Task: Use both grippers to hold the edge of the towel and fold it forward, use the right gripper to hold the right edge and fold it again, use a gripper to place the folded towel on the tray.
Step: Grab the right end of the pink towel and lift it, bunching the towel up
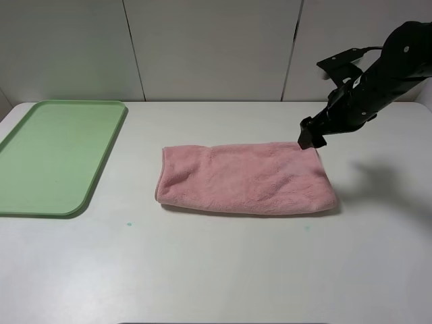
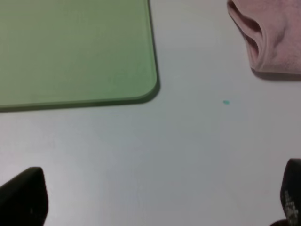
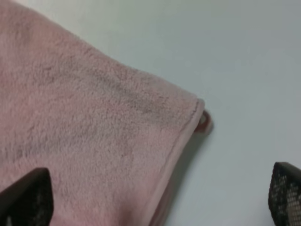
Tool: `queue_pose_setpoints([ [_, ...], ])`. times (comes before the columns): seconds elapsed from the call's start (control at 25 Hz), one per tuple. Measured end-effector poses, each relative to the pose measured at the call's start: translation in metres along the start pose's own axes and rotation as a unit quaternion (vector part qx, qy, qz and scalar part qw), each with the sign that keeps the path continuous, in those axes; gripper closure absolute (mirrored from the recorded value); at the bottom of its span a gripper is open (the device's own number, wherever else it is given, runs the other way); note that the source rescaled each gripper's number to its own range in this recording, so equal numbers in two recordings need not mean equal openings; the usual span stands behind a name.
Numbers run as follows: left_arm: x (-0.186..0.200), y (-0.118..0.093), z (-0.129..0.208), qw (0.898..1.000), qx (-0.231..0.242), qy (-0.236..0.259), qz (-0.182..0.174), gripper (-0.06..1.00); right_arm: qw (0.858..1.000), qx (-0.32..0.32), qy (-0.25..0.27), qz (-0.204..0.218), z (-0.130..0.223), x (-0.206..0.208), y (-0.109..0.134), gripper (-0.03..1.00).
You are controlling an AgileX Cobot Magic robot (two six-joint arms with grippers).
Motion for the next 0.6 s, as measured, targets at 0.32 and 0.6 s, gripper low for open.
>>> queue_pose_setpoints([
  [0.32,0.000,0.000,0.000,1.000,-0.002,-0.001,0.000,-0.06,0.998,-0.052,0.034,0.000,0.015,-0.025,0.001,-0.03],
  [0.6,0.000,0.000,0.000,1.000,-0.002,-0.001,0.000,-0.06,0.995,-0.074,0.067,0.004,0.032,-0.054,0.001,-0.03],
])
Point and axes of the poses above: a point on each arm's last joint axis where the gripper is mounted, x pointing back along that axis away from the gripper, y along the wrist's bending axis when the last joint is at zero, z = x × y, the point moved 8 cm from there along -x, pointing out along that axis toward the gripper, and after that the axes turned 7 degrees about -x, right-handed, at the moved point
